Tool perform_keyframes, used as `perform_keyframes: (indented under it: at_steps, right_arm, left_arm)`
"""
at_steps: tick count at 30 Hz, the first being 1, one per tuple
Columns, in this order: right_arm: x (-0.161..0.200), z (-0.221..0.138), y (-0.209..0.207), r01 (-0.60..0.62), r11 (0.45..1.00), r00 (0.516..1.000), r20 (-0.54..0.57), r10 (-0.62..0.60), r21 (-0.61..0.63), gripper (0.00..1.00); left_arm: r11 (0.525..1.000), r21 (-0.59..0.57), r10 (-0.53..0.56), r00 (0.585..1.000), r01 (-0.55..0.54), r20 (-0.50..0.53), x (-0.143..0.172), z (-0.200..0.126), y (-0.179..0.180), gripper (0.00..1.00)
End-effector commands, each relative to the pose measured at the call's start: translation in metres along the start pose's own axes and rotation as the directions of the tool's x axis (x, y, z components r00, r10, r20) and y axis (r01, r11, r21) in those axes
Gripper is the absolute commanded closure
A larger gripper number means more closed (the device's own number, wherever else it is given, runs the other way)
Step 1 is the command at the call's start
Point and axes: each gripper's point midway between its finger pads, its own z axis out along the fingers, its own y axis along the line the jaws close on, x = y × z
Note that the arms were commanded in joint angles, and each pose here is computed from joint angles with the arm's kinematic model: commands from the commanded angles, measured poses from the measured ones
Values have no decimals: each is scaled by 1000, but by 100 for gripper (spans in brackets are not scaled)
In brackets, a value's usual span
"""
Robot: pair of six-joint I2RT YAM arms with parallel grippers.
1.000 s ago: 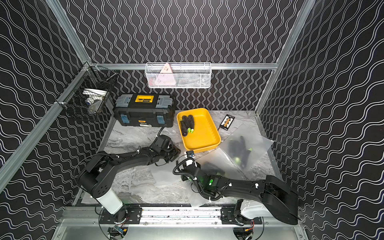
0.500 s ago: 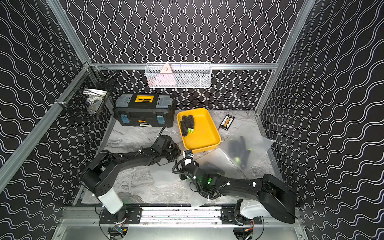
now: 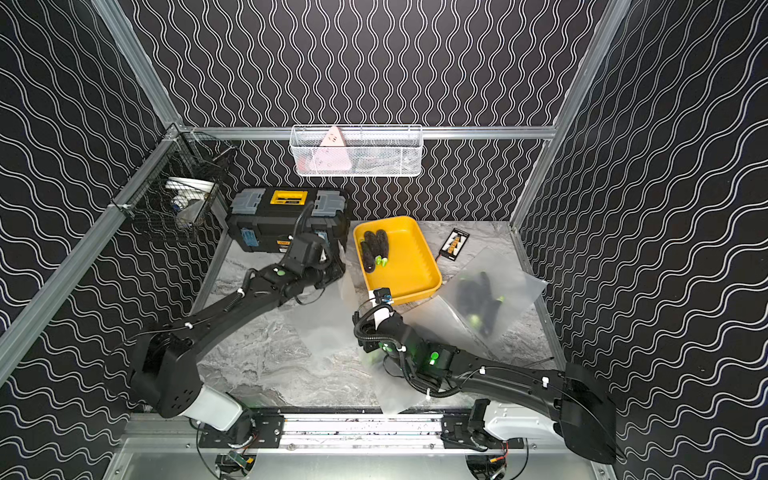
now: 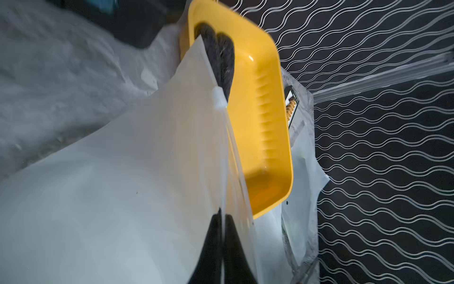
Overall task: Place the eggplant in a zip-top bag and seal the zipper
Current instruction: Open the zipper of the food storage bag at the center of the board.
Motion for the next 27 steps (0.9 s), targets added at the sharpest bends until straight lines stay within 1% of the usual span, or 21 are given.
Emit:
perform_keyframes:
  at_steps: [1, 3, 6, 7, 9, 10, 12, 13, 15, 17, 21, 27]
  right_arm:
    - [-8, -4, -8, 20, 999, 1000, -11, -20, 46, 38]
    - [-14, -6, -10, 5, 998, 1000, -7, -5, 55, 38]
    - [-25, -7, -16, -45, 997, 999, -6, 46, 67, 37]
    - [-28, -7, -20, -75, 994, 997, -7, 76, 75, 36]
    - [-32, -5, -30, -135, 987, 990, -21, 137, 89, 36]
    - [-33, -3, -37, -174, 980, 983, -33, 178, 102, 36]
    - [-34, 0, -52, -242, 961, 966, -59, 252, 135, 36]
    - [-34, 1, -61, -273, 949, 956, -66, 286, 159, 36]
    - [-30, 3, -73, -320, 926, 936, -85, 342, 200, 36]
    - [-25, 7, -80, -367, 906, 913, -109, 394, 210, 36]
    - [-17, 21, -82, -467, 865, 855, -159, 495, 181, 36]
    - [-8, 50, -64, -528, 838, 801, -249, 545, 137, 36]
  left_arm:
    - [926, -159, 326, 937, -344, -128, 7, -18, 28, 100]
    - [873, -188, 423, 890, -450, -170, 8, -26, 29, 100]
    - [771, -219, 551, 799, -598, -240, 19, -33, 23, 100]
    - [739, -213, 584, 765, -639, -271, 27, -31, 19, 100]
    - [687, -203, 627, 711, -697, -320, 45, -26, 13, 100]
    - [676, -196, 635, 696, -710, -335, 54, -22, 11, 100]
    - [681, -183, 631, 695, -709, -344, 69, -13, 10, 100]
    - [692, -179, 620, 702, -700, -350, 76, -8, 11, 100]
    - [716, -174, 595, 721, -676, -355, 87, 1, 15, 100]
    - [744, -174, 566, 748, -645, -347, 95, 6, 18, 100]
    - [793, -159, 523, 790, -589, -320, 105, 10, 21, 100]
    - [829, -165, 483, 833, -534, -269, 108, 5, 24, 100]
